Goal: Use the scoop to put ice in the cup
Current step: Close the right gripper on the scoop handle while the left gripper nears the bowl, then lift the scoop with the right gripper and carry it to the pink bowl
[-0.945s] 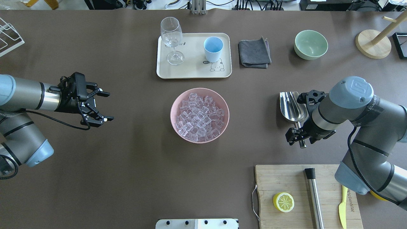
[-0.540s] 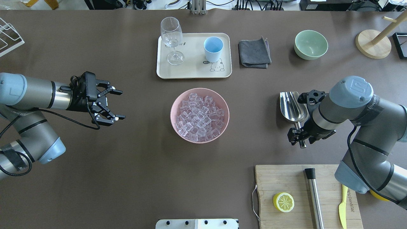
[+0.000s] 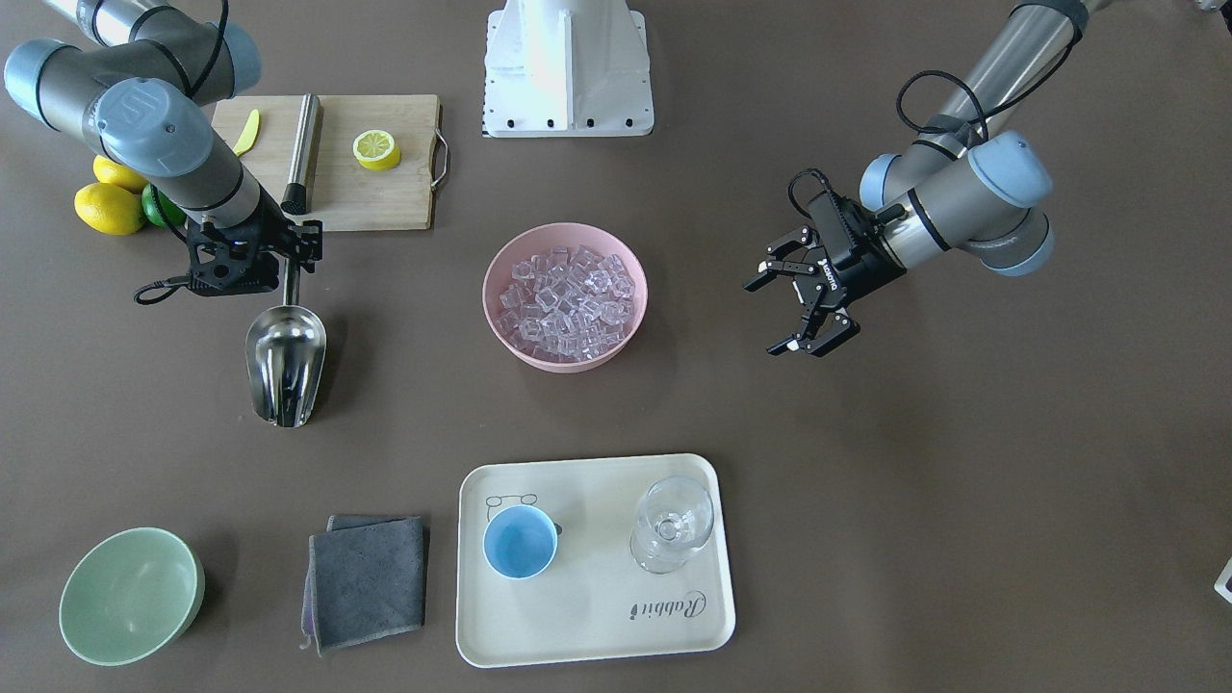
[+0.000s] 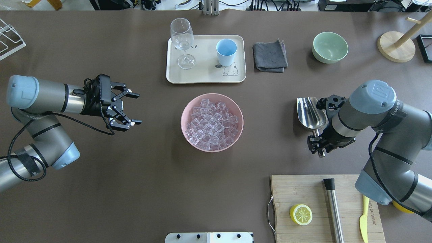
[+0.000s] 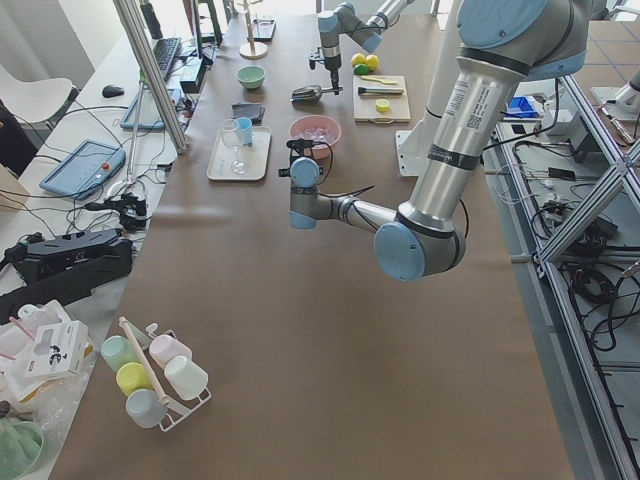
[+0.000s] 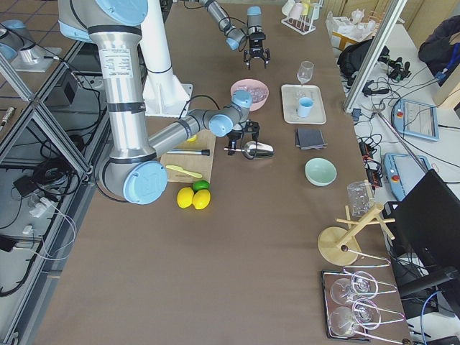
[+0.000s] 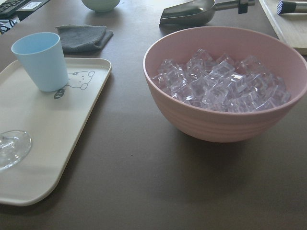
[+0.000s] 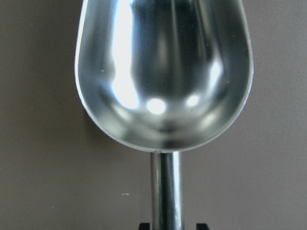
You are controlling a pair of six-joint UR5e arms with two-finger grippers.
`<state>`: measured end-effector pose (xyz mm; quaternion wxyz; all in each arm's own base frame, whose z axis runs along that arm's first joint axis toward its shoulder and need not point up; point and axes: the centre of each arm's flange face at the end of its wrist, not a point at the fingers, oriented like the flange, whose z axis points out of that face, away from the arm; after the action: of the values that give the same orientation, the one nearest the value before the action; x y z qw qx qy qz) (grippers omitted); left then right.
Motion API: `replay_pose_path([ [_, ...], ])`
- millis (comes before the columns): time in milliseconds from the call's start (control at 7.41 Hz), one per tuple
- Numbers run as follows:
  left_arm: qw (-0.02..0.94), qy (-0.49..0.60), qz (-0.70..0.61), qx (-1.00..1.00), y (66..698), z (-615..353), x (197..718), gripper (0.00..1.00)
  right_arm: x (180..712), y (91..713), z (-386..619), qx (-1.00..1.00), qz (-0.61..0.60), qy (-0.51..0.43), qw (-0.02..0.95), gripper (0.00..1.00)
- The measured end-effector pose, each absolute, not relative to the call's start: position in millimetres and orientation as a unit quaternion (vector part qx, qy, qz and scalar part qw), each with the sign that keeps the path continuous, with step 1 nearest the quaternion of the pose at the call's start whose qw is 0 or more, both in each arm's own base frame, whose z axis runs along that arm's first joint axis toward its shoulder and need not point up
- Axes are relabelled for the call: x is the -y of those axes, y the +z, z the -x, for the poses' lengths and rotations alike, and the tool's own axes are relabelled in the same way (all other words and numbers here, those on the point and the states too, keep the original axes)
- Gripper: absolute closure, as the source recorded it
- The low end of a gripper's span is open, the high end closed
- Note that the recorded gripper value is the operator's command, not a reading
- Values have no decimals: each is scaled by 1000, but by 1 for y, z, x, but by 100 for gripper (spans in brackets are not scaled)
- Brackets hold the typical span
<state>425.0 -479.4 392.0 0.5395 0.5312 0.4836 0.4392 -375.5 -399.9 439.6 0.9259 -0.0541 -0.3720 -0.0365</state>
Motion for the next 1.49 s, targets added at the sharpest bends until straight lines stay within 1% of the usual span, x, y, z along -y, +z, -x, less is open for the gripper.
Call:
replay_pose_path([
  [135,531,447,-526,-492,385,-443,473,2,401,440,374,371,56,-30,926,59],
  [270,524,452,-523,-498,378,-456,468,2,403,440,374,371,58,-23,927,62],
  [405,518,456,-521,-502,372,-467,463,2,404,441,374,370,59,-19,927,87],
  [540,512,460,-519,-507,367,-477,457,2,404,442,374,370,60,-17,927,100],
  [1080,506,460,-522,-510,355,-490,455,2,402,435,371,376,55,-20,925,100],
  [1215,505,460,-522,-511,353,-492,456,2,402,426,363,379,49,-21,924,100],
  [1485,504,461,-520,-513,351,-495,454,2,400,378,318,387,20,-25,922,100],
])
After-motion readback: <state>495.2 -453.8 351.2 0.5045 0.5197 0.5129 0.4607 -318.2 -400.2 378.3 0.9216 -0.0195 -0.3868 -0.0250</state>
